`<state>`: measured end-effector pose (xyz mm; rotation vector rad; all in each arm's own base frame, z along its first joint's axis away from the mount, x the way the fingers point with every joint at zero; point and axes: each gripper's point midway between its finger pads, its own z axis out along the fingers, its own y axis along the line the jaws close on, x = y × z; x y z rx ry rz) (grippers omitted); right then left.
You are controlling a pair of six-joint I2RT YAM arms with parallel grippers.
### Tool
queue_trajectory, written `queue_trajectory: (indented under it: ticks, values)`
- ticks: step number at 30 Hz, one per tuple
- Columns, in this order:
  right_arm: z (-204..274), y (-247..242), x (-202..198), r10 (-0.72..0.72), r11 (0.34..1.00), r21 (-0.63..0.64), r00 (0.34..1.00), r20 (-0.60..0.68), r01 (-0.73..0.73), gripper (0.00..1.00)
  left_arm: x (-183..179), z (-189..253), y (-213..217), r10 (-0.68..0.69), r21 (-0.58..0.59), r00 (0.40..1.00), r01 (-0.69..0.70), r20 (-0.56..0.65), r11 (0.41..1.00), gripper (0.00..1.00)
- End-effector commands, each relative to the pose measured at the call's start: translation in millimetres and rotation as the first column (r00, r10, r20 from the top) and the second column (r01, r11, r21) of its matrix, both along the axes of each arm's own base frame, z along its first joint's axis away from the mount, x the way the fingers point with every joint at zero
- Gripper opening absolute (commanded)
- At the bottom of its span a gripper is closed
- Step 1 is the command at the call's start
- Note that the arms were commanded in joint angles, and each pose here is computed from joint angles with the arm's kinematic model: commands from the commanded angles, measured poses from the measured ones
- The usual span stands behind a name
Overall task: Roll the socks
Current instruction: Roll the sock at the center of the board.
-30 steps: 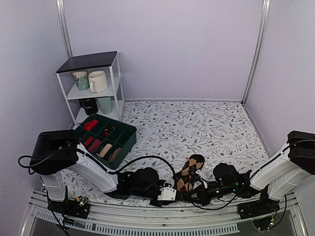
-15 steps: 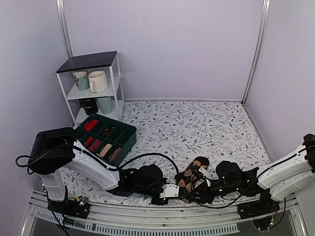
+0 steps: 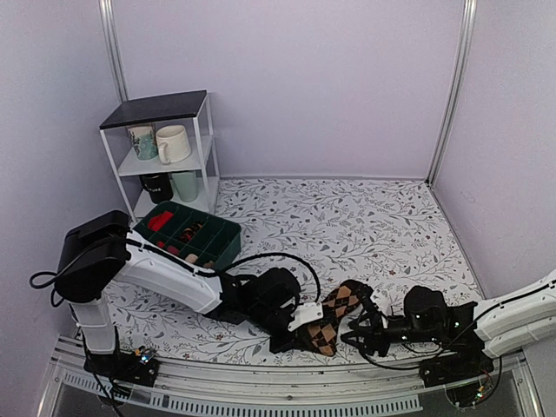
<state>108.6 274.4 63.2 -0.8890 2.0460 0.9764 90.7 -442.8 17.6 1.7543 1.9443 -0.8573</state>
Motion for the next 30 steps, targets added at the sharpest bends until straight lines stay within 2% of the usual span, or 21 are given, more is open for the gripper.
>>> queue_trajectory:
  ticks: [1, 10, 18, 26, 28, 30]
  values:
    - [2, 11, -6, 0.049, 0.999, 0.005, 0.994, 0.102, -0.050, 0.50, -31, -84, 80, 0.092, 0.400, 0.969, 0.007, -0.228, 0.917, 0.00]
    - [-11, 26, -18, 0.137, 0.990, -0.048, 0.967, 0.215, -0.130, 0.56, -33, -93, 90, 0.102, 0.428, 0.958, 0.023, -0.267, 0.903, 0.00]
    - [-24, 39, -14, 0.172, 0.983, -0.110, 0.955, 0.241, -0.149, 0.58, -34, -93, 90, 0.097, 0.422, 0.958, 0.027, -0.270, 0.906, 0.00]
    - [-21, 48, -19, 0.201, 0.979, -0.087, 0.951, 0.236, -0.186, 0.53, -36, -96, 90, 0.091, 0.420, 0.954, 0.038, -0.284, 0.907, 0.00]
    - [-22, 50, -21, 0.217, 0.975, -0.087, 0.949, 0.228, -0.202, 0.49, -35, -97, 90, 0.093, 0.421, 0.954, 0.037, -0.285, 0.906, 0.00]
    - [-26, 52, -24, 0.237, 0.970, -0.099, 0.949, 0.209, -0.220, 0.41, -35, -97, 90, 0.093, 0.420, 0.954, 0.036, -0.284, 0.907, 0.00]
